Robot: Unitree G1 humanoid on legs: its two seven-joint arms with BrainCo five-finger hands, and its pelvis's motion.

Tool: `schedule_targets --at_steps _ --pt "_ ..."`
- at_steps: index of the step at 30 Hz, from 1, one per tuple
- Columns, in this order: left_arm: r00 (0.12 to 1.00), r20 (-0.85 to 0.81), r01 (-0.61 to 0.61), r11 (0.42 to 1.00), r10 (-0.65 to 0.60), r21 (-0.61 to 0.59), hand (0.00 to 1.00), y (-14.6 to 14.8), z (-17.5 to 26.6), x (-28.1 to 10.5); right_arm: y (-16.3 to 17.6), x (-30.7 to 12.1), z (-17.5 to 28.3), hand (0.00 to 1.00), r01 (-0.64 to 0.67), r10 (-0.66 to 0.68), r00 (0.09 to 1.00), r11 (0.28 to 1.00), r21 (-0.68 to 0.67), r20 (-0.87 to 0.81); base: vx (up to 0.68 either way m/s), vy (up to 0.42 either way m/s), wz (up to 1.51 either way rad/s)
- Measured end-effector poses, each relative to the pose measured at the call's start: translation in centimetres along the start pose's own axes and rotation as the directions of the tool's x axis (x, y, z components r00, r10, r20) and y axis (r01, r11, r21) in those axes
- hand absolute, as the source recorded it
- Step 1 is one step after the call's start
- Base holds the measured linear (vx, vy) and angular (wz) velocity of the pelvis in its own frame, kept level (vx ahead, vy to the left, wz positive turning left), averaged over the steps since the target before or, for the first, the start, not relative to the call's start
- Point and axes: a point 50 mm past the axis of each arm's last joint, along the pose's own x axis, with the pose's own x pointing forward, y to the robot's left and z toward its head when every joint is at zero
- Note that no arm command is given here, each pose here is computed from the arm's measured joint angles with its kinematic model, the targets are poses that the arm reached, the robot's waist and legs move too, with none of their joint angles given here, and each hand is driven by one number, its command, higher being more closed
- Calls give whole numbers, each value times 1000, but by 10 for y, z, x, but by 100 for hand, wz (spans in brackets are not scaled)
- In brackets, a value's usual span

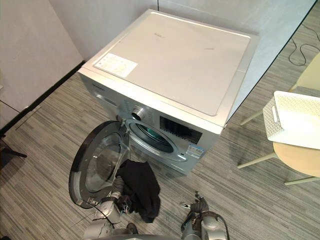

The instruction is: Pick up the laundry basket with both hands and put the clothes into the washing machine.

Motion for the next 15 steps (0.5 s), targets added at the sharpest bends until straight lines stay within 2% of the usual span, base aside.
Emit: schedule_targets --at_steps 4,7,9,11,15 --pt "974 99 -195 978 202 -78 100 33 25 6 4 6 17 0 -27 30 999 996 -83 41 112 -121 -75" --pt "949 191 -225 963 252 -151 100 34 58 24 7 12 37 0 -3 10 996 996 -86 87 26 78 -57" --pt "904 274 -252 926 330 -281 100 37 89 33 11 16 58 0 15 -3 989 997 -77 145 -8 234 -77" --pt "869 324 -251 899 372 -359 100 38 113 37 21 14 76 0 10 1 977 999 -48 214 -8 245 -33" --pt "815 456 -119 873 358 -474 100 16 160 43 28 10 123 0 7 -1 927 1000 -15 376 -93 191 -18"
